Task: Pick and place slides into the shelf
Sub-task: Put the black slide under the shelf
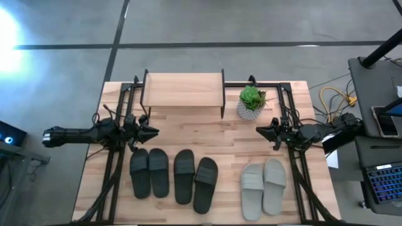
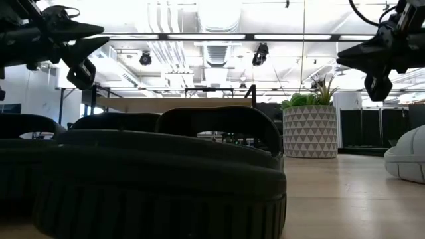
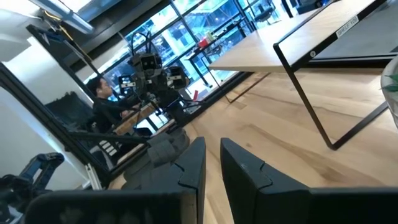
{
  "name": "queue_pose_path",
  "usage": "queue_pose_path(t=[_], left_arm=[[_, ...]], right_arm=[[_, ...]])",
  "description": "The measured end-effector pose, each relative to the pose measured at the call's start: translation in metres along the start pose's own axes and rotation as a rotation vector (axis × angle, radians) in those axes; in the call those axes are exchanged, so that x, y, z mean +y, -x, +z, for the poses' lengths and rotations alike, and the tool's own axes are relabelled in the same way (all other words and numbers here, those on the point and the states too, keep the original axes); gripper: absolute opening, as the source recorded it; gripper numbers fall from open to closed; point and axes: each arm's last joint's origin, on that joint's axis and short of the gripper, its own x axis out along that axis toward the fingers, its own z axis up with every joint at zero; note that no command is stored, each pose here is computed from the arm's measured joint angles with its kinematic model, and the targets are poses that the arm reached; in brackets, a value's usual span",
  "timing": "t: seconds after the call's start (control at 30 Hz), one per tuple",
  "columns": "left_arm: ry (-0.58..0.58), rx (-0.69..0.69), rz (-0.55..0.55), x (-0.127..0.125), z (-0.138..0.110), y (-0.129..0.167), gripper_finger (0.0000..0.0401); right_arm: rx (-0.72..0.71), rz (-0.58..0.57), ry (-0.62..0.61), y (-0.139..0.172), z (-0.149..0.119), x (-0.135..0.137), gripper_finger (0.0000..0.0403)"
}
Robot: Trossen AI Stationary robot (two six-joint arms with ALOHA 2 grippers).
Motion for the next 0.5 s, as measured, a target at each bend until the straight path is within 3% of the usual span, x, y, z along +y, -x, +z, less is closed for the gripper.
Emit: queue_pose_path(t=[0.07, 0.23, 0.5], left_arm=[[0.0, 0.0, 0.0, 0.0, 0.0, 0.0, 0.0067], [0.0, 0.0, 0.0, 0.0, 0.0, 0.0, 0.0067], [0.006, -0.002, -0.001, 0.0, 0.0, 0.0, 0.0067]], right_arm=[[-0.015, 0.018, -0.066, 0.0, 0.002, 0.002, 0.0043], [-0.036, 0.118, -0.362, 0.001, 0.009, 0.008, 0.0043], [-0.191, 0.271, -0.39, 0.001, 0.028, 0.021, 0.0043]])
